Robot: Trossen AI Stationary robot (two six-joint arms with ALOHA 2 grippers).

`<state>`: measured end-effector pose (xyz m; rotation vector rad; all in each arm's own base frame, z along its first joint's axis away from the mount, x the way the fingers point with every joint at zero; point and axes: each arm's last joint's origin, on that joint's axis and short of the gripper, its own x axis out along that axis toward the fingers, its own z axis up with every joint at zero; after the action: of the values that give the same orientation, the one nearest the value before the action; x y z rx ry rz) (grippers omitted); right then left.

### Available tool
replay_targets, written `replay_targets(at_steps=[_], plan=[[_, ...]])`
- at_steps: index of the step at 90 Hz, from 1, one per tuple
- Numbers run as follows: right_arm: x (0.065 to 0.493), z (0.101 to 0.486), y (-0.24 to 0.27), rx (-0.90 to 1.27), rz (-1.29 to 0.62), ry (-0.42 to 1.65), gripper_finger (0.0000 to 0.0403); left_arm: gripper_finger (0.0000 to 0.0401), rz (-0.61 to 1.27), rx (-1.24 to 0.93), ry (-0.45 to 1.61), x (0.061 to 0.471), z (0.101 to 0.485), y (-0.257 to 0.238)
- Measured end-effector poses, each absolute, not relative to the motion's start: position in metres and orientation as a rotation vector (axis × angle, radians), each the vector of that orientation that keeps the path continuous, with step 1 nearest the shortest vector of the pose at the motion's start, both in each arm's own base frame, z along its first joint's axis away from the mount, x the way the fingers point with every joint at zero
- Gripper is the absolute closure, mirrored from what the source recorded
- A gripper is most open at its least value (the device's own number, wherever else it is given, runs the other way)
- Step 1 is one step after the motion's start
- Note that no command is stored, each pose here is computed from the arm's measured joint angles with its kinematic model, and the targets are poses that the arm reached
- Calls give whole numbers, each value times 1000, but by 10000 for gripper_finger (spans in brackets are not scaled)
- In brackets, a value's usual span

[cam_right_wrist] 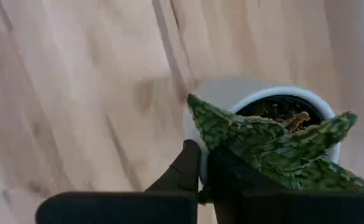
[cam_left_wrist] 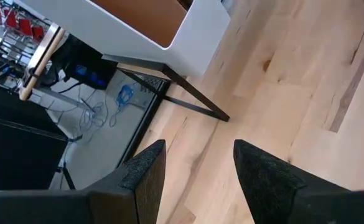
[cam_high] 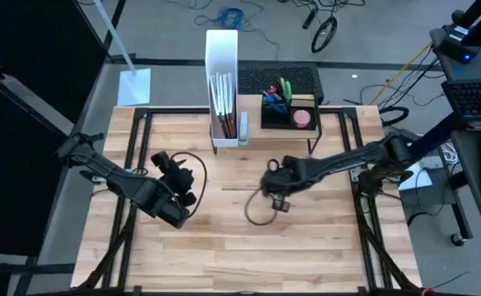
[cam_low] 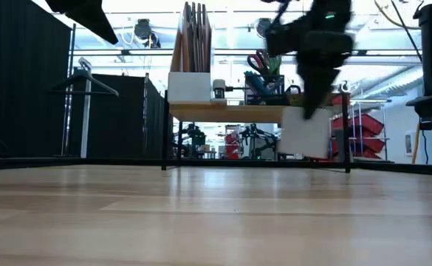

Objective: Stock shelves
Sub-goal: Put the white potted plant under the shelf

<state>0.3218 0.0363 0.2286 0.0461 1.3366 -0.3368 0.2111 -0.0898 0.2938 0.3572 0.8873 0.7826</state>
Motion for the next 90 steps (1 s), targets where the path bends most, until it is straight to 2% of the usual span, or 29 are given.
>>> replay_targets(at_steps=[25,68,90], plan=[[356,206,-4,-44,-302,1412,403,225,781,360,889,211,294,-90],[358,203,-47,-80,-292,1416,402,225,770,374,901,211,294,-90],[360,203,-47,-117,-269,1398,374,225,770,374,900,211,294,-90]])
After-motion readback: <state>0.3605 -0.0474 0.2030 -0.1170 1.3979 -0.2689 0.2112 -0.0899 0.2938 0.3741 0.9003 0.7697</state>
